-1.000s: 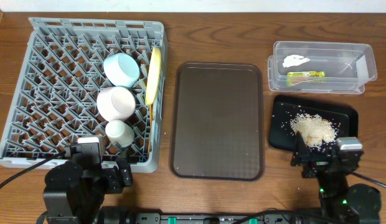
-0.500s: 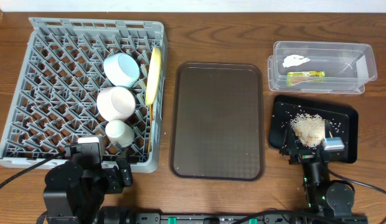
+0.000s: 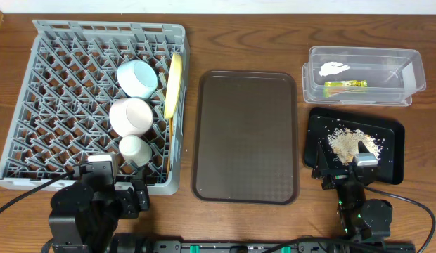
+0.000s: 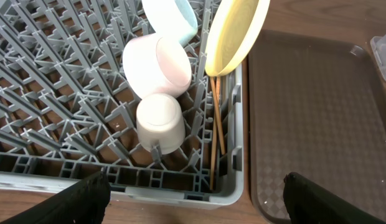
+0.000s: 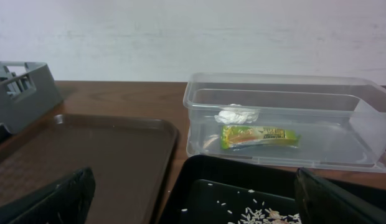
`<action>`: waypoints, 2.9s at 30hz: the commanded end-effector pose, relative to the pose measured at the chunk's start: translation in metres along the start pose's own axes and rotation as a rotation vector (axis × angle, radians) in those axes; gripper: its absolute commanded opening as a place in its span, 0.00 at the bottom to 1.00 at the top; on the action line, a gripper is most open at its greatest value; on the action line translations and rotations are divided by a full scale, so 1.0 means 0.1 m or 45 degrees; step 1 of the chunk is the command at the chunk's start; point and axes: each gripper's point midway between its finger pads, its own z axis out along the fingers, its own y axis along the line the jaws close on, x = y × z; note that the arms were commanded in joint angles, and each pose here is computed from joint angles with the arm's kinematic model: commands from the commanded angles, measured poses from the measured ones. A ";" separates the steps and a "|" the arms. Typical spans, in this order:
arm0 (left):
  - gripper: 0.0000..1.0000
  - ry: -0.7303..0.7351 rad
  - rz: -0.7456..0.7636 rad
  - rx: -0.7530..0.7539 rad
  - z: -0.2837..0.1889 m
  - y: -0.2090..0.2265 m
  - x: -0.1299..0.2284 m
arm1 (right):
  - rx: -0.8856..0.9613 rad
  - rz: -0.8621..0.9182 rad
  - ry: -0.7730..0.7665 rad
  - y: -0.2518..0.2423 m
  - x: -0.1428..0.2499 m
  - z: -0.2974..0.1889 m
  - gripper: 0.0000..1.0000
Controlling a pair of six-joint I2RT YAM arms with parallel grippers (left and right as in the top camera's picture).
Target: Sort waste into correct bins and load items into the dishwasher
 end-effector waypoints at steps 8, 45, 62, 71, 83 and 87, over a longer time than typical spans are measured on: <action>0.90 -0.001 -0.003 0.015 -0.01 -0.02 0.00 | -0.011 -0.002 0.001 0.02 0.01 0.00 0.99; 0.90 -0.550 -0.053 0.030 0.98 0.15 0.22 | -0.011 -0.002 0.001 0.02 0.01 0.00 0.99; 0.90 -0.673 -0.039 0.030 1.27 0.20 0.26 | -0.011 -0.002 0.001 0.02 0.01 0.00 0.99; 0.90 -0.673 -0.040 0.029 1.27 0.20 0.26 | -0.011 -0.002 0.001 0.02 0.01 0.00 0.99; 0.90 -0.673 -0.040 0.029 1.27 0.20 0.26 | -0.011 -0.002 0.001 0.02 0.01 0.00 0.99; 0.90 -0.673 -0.040 0.029 1.27 0.20 0.26 | -0.011 -0.002 0.001 0.02 0.01 0.00 0.99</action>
